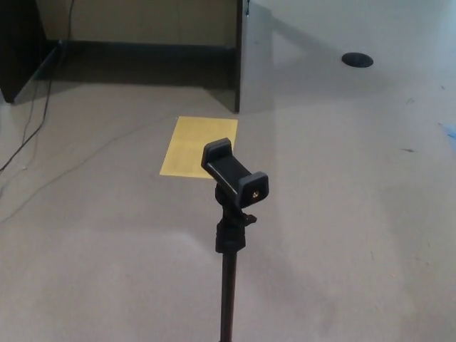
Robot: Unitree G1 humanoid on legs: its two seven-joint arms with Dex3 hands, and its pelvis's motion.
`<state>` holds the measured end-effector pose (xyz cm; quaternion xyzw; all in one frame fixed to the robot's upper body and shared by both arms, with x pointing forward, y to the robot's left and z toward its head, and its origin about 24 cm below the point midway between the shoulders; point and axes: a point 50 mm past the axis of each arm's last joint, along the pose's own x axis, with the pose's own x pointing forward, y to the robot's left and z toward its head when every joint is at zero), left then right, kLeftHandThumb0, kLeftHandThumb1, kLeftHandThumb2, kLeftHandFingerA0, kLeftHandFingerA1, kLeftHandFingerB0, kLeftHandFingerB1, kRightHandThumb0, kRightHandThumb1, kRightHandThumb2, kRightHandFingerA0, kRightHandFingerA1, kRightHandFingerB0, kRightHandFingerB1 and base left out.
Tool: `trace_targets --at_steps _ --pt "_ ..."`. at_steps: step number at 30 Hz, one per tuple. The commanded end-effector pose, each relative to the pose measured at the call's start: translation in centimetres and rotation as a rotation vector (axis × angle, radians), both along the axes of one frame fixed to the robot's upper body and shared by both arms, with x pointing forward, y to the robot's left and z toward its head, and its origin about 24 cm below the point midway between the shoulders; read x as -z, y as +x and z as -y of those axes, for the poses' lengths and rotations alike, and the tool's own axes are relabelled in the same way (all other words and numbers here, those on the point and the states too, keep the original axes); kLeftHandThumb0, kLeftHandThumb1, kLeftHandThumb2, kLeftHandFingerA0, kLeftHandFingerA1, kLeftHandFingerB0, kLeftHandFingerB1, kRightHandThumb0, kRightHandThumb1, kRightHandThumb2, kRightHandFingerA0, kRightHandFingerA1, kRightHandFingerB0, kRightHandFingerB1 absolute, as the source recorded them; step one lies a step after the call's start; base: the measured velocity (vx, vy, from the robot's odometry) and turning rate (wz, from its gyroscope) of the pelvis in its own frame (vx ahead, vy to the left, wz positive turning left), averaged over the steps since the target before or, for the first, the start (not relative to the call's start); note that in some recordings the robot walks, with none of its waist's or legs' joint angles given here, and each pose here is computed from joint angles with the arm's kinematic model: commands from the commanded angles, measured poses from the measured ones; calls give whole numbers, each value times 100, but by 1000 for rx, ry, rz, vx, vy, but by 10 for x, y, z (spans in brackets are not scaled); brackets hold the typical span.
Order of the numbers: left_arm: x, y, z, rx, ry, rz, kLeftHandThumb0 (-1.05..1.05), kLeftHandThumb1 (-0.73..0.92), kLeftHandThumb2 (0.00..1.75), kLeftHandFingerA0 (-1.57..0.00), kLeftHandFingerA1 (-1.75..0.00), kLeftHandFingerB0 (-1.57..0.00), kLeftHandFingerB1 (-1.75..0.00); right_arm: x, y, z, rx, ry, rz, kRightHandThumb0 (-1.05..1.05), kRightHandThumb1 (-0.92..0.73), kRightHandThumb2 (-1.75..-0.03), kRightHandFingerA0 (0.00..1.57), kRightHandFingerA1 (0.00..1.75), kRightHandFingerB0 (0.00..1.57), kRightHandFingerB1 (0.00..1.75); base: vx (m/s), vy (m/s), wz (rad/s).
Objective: There is a tripod standing in front of the robot and the robot extends its left arm to grab it. It lifts the tripod and passes it to a person.
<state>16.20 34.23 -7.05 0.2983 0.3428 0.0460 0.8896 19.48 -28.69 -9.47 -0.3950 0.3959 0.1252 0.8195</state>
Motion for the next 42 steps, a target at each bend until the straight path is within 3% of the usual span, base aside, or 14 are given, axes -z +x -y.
trace_targets --at_steps 1,6,11,12,14,19,20,22,23,27,28,29,33,42 --pt "-12 8 4 59 2 142 -41 45 67 -42 -45 -34 -41 -2 -2 6 -40 -21 -5 -40 -70 -62 60 39 36 32 0 0 0" --pt "-41 44 32 174 -190 314 -53 42 67 -25 -41 -16 -35 -1 -2 4 -43 -21 -2 -48 -57 -82 50 51 25 42 0 0 0" --pt "-80 80 65 346 -242 421 -58 41 66 -18 -39 -11 -33 -2 0 3 -39 -13 7 -40 -72 -64 56 38 29 31 0 0 0" --pt "-86 86 70 365 -254 429 -31 23 83 -1 -48 0 -47 -2 0 3 -35 -8 9 -38 -70 -61 57 40 29 31 0 0 0" --pt "-97 96 83 397 -289 447 -32 21 82 -1 -48 0 -47 -3 1 4 -25 -1 13 -46 -56 -82 51 52 23 42 0 0 0" --pt "-120 115 116 490 -355 504 -31 23 83 -2 -49 0 -48 -6 6 3 -48 -11 20 -39 -71 -61 60 41 30 31 0 0 0" --pt "-121 116 120 490 -375 506 -31 23 83 -2 -49 0 -48 -6 6 3 -48 -11 21 -47 -56 -81 52 52 24 42 0 0 0" --pt "-126 123 137 537 -383 523 -57 44 55 -14 -35 -7 -22 -6 8 2 -49 -10 25 -40 -69 -61 58 38 31 31 0 0 0" --pt "-128 125 144 559 -389 527 -60 38 74 -9 -44 -3 -23 -6 7 2 -47 -5 26 -41 -69 -61 58 38 32 31 0 0 0" --pt "-130 125 160 603 -413 526 -58 39 67 -13 -41 -6 -24 -6 7 2 -44 4 35 -40 -70 -62 56 38 32 31 0 0 0" --pt "-129 125 164 603 -425 520 -28 26 83 -2 -49 0 -48 -7 7 2 -45 5 33 -40 -70 -62 56 38 33 31 0 0 0" --pt "-129 125 168 609 -442 517 -53 38 64 -12 -39 -6 -24 -7 8 2 -52 0 31 -41 -70 -61 56 38 32 31 0 0 0" --pt "-128 125 177 631 -445 513 -46 43 54 -15 -34 -8 -23 -7 8 1 -49 -1 30 -39 -71 -62 55 38 33 31 0 0 0" --pt "-122 127 190 623 -511 469 -49 34 67 -5 -39 -6 -19 -8 10 -1 -64 7 31 -40 -71 -62 54 37 33 31 0 0 0"
